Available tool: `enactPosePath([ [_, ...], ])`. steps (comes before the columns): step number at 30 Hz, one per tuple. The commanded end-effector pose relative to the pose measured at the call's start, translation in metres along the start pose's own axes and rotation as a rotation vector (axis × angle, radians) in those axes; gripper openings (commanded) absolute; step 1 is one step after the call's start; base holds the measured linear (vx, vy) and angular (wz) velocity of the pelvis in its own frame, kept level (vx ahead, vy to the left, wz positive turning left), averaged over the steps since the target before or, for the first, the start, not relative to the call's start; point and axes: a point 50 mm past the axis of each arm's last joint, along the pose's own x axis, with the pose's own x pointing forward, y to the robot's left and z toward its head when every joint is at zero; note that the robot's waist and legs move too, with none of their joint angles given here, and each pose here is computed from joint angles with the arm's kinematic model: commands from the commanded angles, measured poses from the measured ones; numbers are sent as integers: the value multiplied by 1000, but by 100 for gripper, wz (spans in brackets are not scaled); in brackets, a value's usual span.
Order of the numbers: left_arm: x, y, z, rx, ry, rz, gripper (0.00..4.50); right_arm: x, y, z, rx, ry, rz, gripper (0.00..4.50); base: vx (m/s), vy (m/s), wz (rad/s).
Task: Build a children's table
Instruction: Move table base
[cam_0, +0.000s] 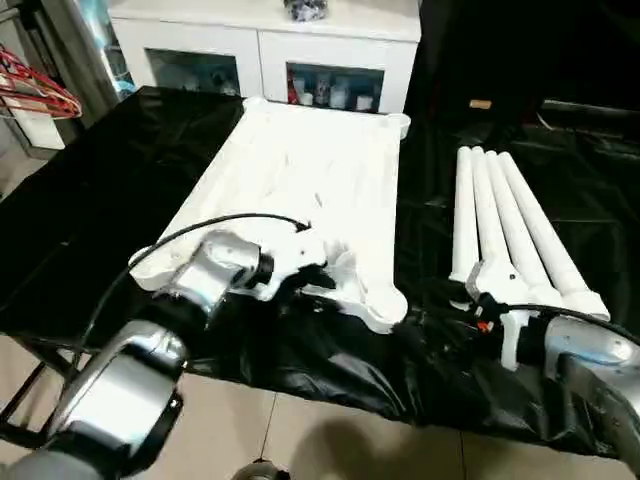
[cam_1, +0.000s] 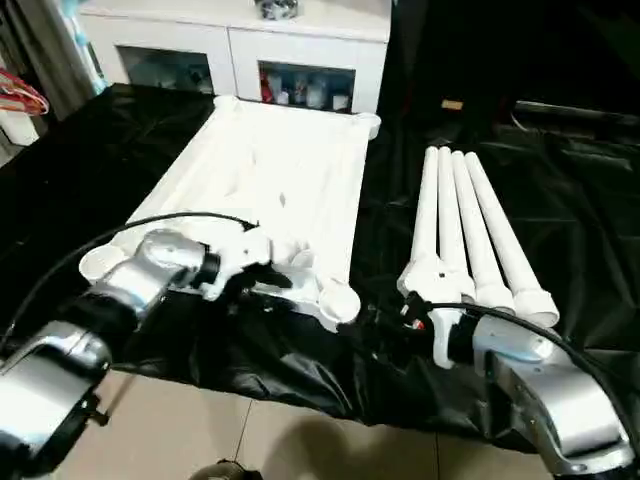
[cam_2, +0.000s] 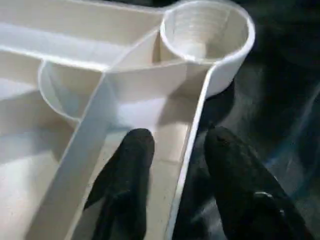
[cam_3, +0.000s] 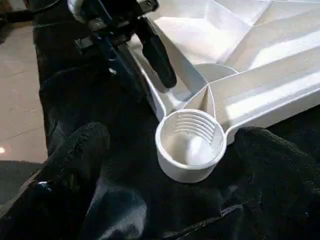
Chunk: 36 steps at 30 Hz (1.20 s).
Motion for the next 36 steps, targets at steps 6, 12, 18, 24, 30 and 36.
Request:
enactPosePath([
  [6, 0, 3, 0, 10, 36, -21, 130, 0, 3, 3, -5, 4, 15, 450, 0, 0, 0],
  [12, 0, 4, -1, -23, -6, -19, 74, 2, 1, 3, -5, 9, 8, 450, 0, 0, 0],
  [18, 0, 0, -4, -26, -5, -41, 30, 4, 1, 3, -17, 17, 14, 450, 0, 0, 0],
  [24, 2, -3, -14, -5, 27, 37, 4, 5, 1, 3, -21, 14, 11, 450, 0, 0, 0],
  [30, 15, -16, 0, 7, -90, 137, 4, 4, 1, 1, -20, 17, 3, 450, 0, 0, 0],
  [36, 26, -31, 13, 103, -159, 118, 4, 6, 0, 2, -24, 18, 5, 450, 0, 0, 0],
])
